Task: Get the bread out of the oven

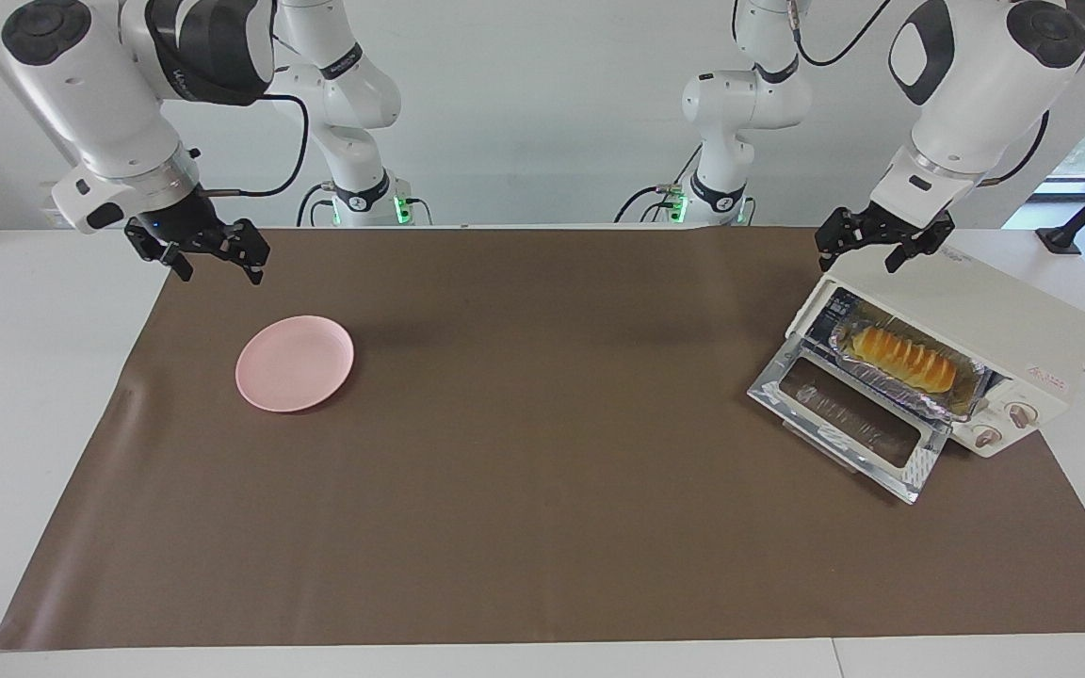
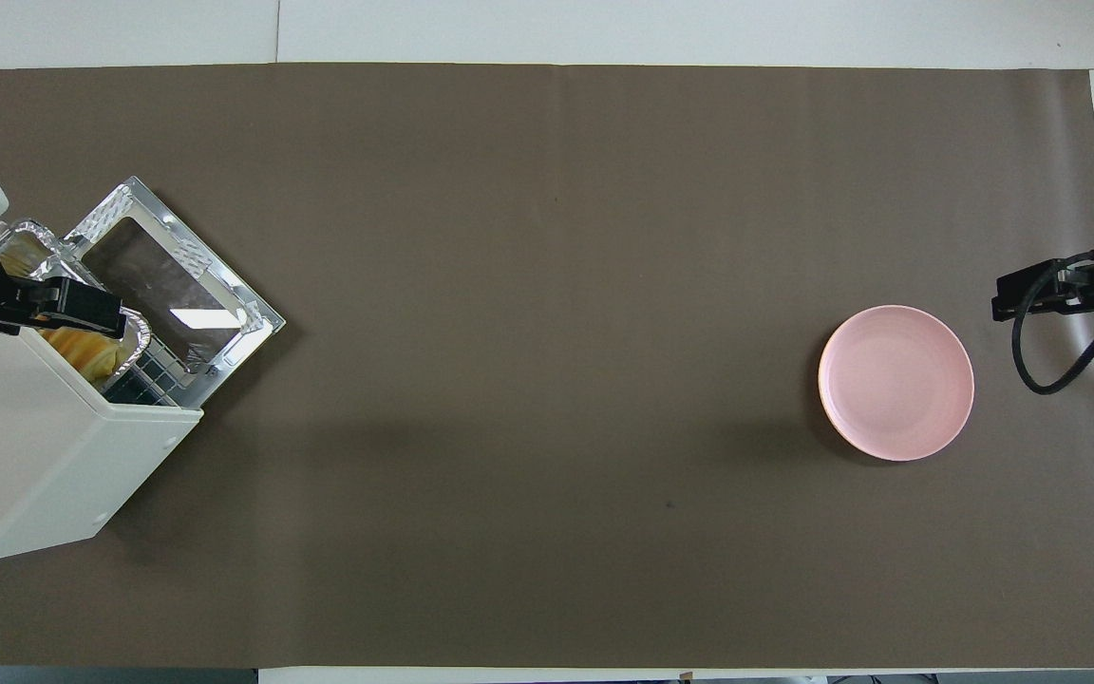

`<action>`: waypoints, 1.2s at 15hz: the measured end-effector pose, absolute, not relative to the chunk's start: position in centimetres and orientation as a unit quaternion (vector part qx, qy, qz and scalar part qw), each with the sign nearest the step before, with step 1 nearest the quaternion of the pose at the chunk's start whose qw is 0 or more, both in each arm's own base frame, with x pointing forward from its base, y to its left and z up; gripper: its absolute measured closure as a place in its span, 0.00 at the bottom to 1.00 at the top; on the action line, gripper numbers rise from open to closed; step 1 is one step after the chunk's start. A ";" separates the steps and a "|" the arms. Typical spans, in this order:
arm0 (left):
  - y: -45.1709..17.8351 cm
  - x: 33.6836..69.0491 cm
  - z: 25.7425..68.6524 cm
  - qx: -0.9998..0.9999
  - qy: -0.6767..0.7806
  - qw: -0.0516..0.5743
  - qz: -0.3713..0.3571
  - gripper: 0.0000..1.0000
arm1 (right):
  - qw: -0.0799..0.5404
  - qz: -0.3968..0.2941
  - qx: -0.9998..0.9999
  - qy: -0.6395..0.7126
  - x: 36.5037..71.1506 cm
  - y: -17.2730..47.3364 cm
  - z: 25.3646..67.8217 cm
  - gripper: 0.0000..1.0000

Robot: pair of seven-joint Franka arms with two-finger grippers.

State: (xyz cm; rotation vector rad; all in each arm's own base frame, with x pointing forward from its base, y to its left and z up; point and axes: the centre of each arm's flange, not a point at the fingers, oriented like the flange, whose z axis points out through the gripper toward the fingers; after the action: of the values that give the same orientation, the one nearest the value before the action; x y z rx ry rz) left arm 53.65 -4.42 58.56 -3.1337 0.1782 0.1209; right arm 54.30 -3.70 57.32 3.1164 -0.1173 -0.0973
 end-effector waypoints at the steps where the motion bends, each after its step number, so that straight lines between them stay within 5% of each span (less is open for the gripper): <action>1: -4.4 53.7 58.6 -0.998 0.057 0.000 0.038 0.00 | 0.011 -0.031 0.999 -0.038 54.3 -3.7 57.3 0.00; 18: -4.9 53.6 58.5 -0.997 0.062 0.000 0.039 0.00 | 0.011 -0.031 0.999 -0.038 54.3 -3.7 57.3 0.00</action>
State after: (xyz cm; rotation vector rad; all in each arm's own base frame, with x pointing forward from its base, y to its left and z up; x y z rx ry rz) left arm 53.62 -4.90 58.54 -3.1330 0.1933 0.1219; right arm 54.30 -3.70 57.32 3.1164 -0.1173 -0.0973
